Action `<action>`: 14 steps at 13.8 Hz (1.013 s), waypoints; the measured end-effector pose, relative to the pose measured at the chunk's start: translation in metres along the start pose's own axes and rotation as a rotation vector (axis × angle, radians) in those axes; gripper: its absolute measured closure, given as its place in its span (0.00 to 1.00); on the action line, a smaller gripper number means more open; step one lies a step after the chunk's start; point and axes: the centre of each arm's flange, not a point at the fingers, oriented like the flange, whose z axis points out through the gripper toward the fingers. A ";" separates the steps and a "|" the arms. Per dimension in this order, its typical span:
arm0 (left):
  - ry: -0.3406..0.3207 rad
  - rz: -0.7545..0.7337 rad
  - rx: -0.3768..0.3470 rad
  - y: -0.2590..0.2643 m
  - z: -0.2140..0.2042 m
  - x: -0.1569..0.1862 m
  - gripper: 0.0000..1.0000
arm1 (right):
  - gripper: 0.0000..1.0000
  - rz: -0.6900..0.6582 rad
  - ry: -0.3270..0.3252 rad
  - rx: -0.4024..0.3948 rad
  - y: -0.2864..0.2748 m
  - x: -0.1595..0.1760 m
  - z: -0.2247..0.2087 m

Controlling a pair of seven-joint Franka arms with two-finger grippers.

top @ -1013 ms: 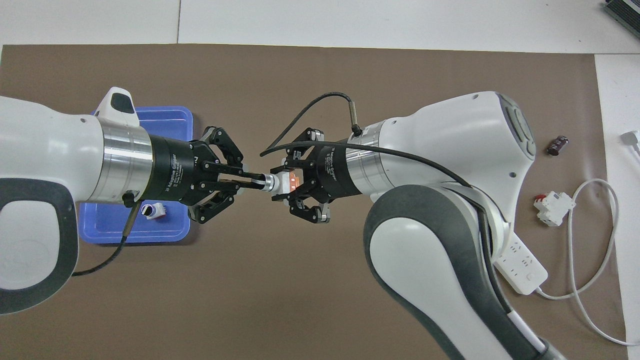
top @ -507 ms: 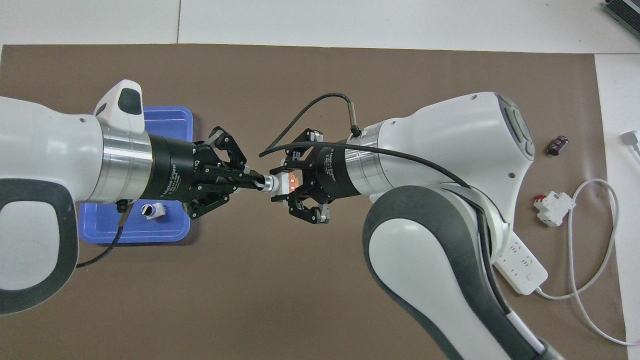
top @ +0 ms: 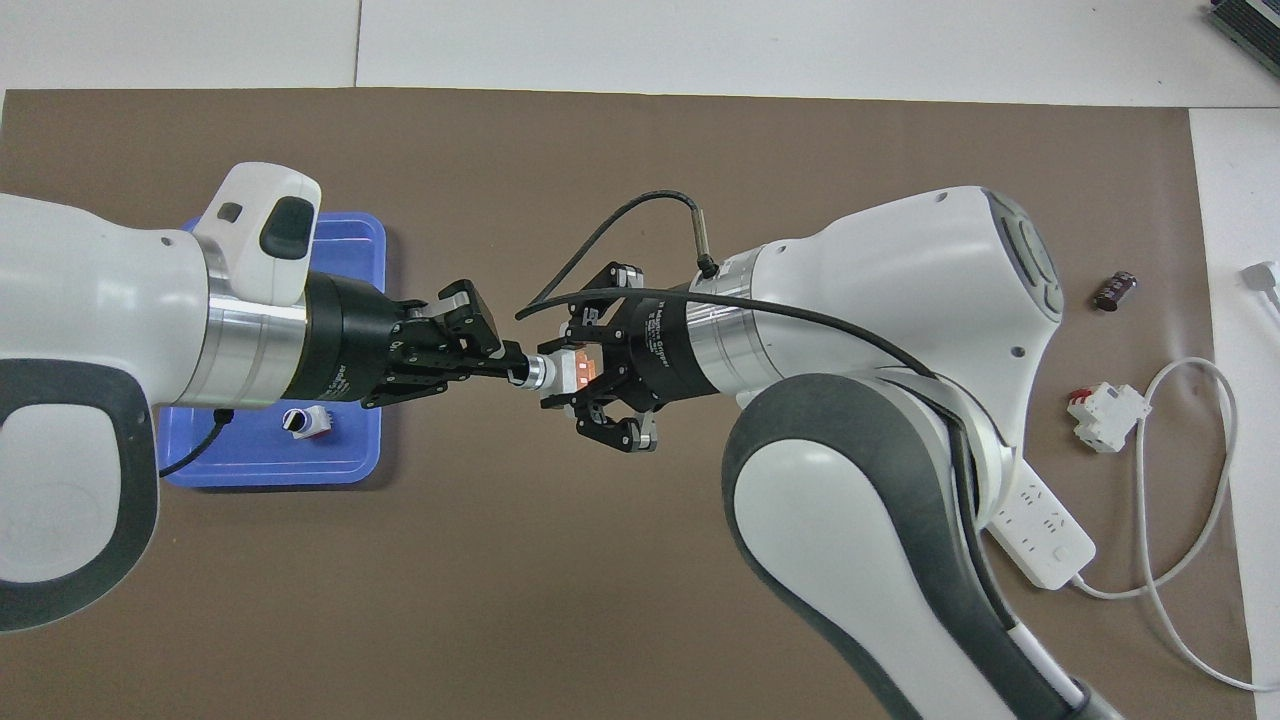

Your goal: Turn and place switch with both arms

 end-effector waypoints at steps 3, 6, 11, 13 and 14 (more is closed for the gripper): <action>-0.004 0.254 0.014 0.001 -0.001 -0.003 0.90 | 0.59 -0.002 0.001 -0.008 0.002 -0.001 0.003; 0.020 0.592 0.138 0.013 0.003 -0.019 0.90 | 0.59 -0.002 0.006 -0.021 0.006 -0.001 0.010; 0.013 0.926 0.241 0.026 0.008 -0.034 0.90 | 0.59 0.000 0.009 -0.028 0.007 0.001 0.014; 0.010 0.967 0.244 0.027 0.008 -0.035 0.90 | 0.59 0.000 0.009 -0.028 0.007 0.001 0.014; 0.009 0.979 0.246 0.027 0.008 -0.035 0.90 | 0.59 0.000 0.009 -0.028 0.007 0.001 0.013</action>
